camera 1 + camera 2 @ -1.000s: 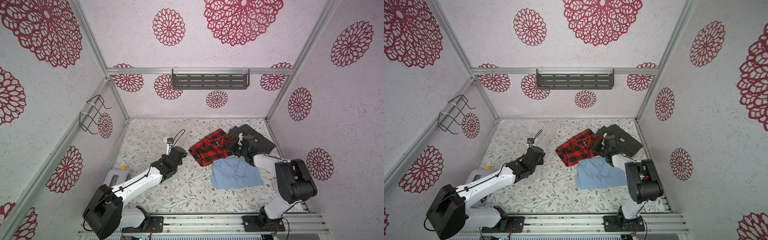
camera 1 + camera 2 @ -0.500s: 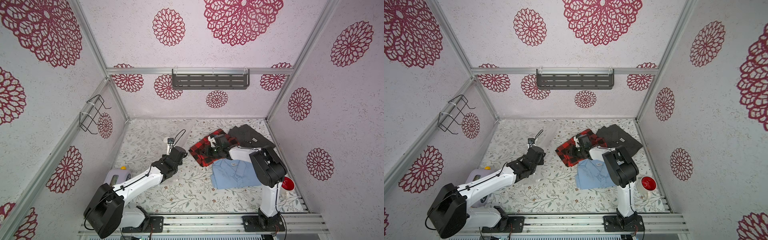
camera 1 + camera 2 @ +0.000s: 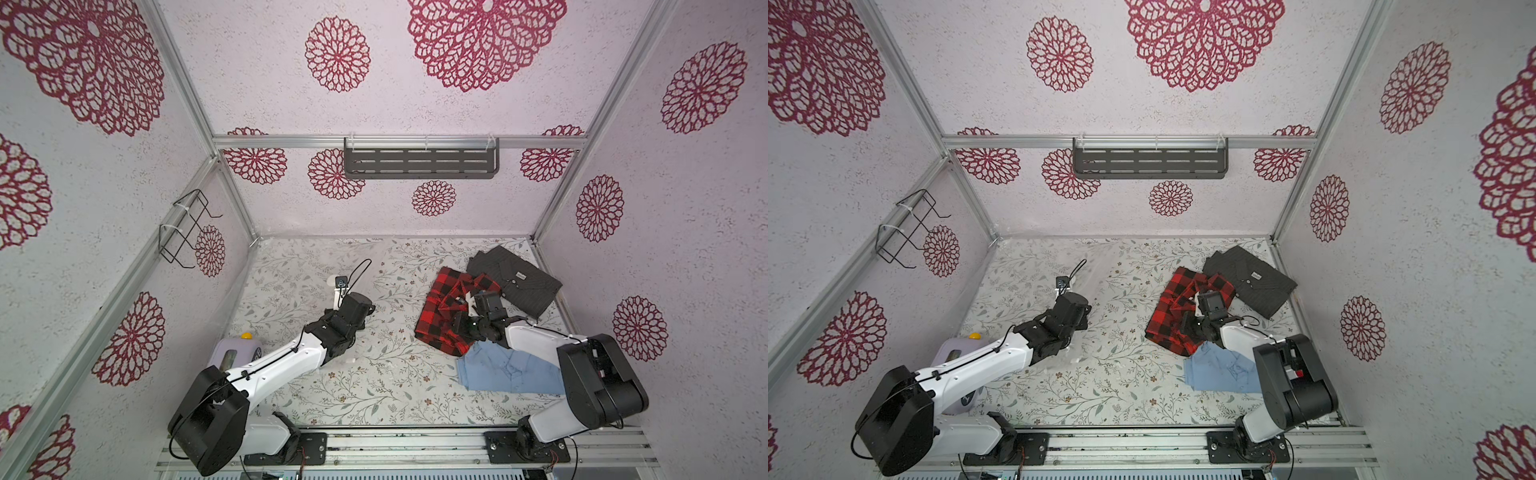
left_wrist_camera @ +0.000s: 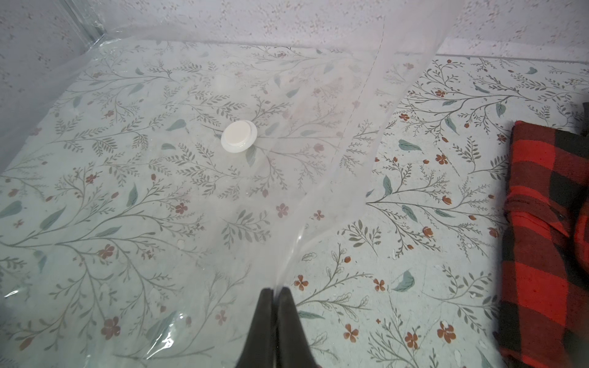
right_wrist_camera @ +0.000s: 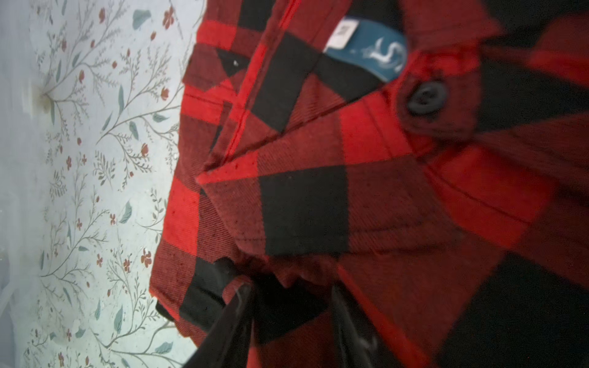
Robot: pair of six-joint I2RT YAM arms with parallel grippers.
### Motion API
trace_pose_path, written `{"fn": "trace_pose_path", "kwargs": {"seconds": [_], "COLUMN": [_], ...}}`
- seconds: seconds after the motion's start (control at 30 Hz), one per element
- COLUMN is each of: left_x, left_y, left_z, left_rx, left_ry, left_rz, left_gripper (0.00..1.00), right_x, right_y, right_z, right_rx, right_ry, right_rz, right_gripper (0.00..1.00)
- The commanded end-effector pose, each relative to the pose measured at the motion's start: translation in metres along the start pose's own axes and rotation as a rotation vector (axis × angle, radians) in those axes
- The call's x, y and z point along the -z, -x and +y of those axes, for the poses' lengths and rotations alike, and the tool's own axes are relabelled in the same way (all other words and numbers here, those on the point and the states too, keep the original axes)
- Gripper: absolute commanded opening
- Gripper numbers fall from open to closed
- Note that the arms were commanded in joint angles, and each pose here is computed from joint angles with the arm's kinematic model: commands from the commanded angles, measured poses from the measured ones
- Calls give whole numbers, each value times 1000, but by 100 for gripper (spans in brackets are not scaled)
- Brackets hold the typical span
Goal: Place the folded shirt into the vacuum bag
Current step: Move the shirt at the center of the board.
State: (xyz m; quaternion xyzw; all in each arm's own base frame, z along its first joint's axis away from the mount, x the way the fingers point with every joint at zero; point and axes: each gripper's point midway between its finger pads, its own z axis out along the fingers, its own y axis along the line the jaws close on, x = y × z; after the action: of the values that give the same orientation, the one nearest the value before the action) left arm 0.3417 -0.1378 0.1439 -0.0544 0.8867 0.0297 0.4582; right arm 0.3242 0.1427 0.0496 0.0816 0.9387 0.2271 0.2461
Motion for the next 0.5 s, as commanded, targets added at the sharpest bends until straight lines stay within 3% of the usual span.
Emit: {"fn": "trace_pose_path", "kwargs": {"seconds": [0.0,0.1,0.47], "left_x": [-4,-5,-3], "left_y": [2,1,3], "left_z": [-1,-1,-2], "left_rx": [8,6,11], "left_ry": [1,2,-8], "left_rz": [-7,-3,-5], "left_gripper": [0,0,0], "right_x": [20,31,8], "right_y": [8,25,74], "right_z": [29,43,27], "right_rx": [35,40,46], "right_ry": [121,159,-86], "right_rz": [-26,-79,-112], "right_gripper": [45,46,46]}}
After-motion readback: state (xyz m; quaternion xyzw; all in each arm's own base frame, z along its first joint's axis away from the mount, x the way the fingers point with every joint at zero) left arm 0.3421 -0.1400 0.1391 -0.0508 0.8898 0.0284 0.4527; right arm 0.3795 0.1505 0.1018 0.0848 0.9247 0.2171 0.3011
